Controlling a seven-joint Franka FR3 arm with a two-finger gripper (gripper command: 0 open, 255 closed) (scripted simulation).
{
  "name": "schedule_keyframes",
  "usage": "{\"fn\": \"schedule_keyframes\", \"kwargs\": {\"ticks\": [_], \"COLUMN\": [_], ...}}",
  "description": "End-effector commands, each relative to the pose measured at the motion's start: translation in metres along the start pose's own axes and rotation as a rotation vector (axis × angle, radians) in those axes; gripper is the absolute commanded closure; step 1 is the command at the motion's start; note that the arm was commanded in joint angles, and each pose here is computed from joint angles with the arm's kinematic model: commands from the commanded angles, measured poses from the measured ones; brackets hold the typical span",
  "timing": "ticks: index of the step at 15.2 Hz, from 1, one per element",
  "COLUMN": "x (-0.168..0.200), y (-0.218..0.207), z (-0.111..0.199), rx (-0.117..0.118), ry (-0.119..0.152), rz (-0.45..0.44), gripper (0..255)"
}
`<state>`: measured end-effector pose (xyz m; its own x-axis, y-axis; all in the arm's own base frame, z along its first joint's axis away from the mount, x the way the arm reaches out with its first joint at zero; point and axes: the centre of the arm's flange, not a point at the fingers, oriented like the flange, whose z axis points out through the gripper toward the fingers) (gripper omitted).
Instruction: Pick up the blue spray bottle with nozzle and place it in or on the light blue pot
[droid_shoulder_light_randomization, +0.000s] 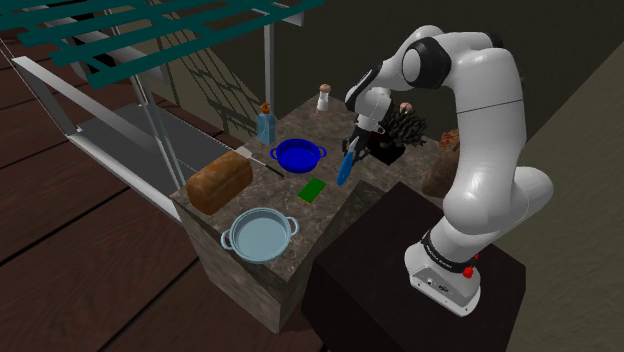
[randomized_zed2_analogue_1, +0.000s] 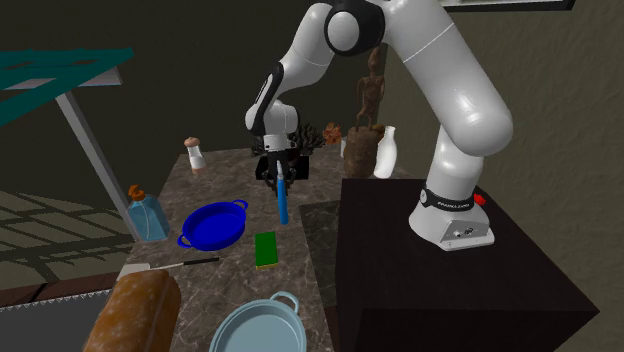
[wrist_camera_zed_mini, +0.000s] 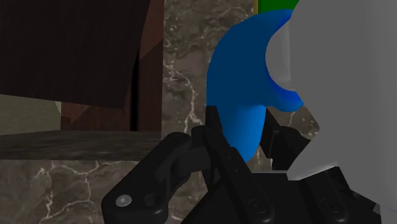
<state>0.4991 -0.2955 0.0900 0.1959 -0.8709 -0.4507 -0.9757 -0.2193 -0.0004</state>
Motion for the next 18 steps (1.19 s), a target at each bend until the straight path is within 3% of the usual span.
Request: {"fn": "schedule_keyframes", "kwargs": {"ticks": [1, 18], "x": [0.000, -0.038], "y": [0.000, 0.000], "z": [0.000, -0.075], "rx": [0.000, 0.000], "ry": [0.000, 0.000], "rz": [0.000, 0.000], "gripper": [255, 255]}}
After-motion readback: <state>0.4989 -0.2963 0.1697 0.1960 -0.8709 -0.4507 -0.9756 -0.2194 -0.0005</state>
